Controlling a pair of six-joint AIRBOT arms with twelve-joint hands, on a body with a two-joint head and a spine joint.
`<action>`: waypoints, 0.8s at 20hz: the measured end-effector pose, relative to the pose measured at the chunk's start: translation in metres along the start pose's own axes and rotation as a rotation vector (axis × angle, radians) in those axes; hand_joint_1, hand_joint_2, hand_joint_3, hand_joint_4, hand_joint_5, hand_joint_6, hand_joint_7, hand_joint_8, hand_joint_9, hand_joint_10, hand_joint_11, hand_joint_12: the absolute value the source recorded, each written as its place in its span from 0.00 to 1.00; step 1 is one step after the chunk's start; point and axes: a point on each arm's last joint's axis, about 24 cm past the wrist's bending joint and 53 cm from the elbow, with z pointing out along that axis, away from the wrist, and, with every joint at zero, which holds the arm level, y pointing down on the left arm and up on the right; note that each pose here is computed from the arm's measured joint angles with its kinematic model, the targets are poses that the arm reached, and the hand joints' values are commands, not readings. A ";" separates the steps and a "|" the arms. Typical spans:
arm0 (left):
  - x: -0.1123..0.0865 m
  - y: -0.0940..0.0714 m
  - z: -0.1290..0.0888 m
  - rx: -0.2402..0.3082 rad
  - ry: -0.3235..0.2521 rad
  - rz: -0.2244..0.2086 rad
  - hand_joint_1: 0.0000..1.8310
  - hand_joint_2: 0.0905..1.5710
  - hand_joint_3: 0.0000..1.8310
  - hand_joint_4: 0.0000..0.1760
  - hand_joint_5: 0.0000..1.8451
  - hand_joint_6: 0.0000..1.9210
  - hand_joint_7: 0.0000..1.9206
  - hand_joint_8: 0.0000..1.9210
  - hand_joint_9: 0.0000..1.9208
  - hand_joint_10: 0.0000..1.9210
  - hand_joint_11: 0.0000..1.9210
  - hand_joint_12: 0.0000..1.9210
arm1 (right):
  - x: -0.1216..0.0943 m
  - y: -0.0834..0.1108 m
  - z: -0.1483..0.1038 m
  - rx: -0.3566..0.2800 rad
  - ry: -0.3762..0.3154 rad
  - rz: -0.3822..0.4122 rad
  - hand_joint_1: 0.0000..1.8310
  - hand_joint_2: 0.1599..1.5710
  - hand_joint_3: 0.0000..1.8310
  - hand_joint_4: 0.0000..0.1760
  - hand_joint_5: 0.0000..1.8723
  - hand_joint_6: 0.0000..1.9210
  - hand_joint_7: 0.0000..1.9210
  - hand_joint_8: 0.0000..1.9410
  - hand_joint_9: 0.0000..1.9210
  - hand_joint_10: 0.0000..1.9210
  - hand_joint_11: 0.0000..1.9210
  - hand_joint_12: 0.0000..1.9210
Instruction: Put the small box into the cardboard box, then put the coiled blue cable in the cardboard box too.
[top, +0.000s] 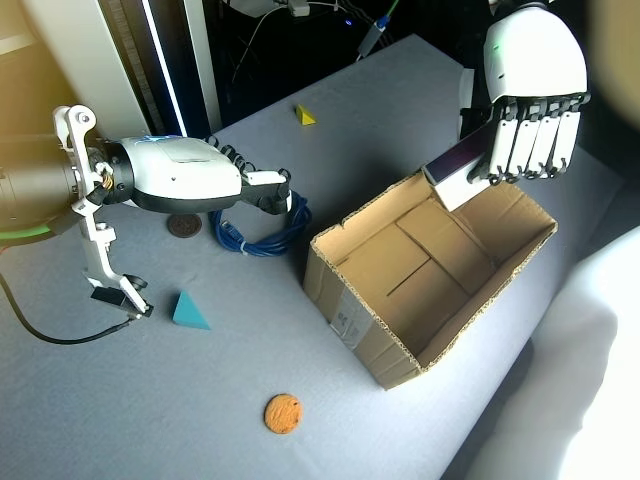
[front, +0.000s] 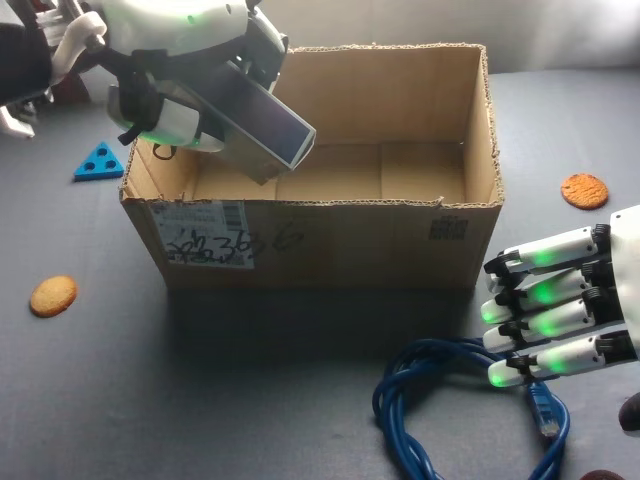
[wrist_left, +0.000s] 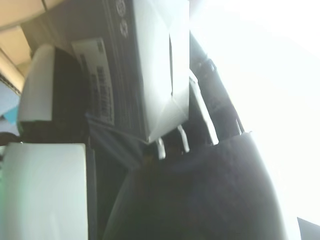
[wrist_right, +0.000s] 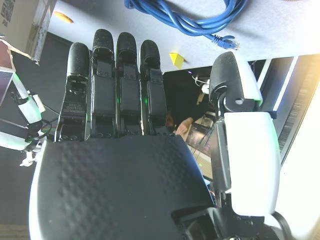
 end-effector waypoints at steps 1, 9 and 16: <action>0.000 -0.001 0.001 0.002 0.001 -0.005 0.74 0.74 0.00 0.00 0.45 0.56 0.44 0.64 0.37 0.77 0.27 0.68 | 0.000 0.000 0.000 0.000 0.000 -0.001 0.31 0.70 0.00 0.00 0.28 0.00 0.29 0.00 0.27 0.00 0.00 0.59; 0.000 -0.002 0.001 0.003 -0.001 -0.014 0.74 0.75 0.00 0.00 0.43 0.58 0.44 0.67 0.36 0.78 0.25 0.68 | 0.002 0.000 0.000 -0.001 0.005 -0.007 0.32 0.70 0.00 0.00 0.28 0.00 0.28 0.00 0.27 0.00 0.00 0.57; 0.000 -0.002 0.001 0.003 0.000 -0.018 0.51 0.73 0.00 0.00 0.30 0.00 0.34 0.00 0.32 0.03 0.12 0.45 | 0.002 0.004 0.007 -0.018 -0.005 -0.070 0.30 0.71 0.00 0.00 0.28 0.00 0.28 0.00 0.26 0.00 0.00 0.57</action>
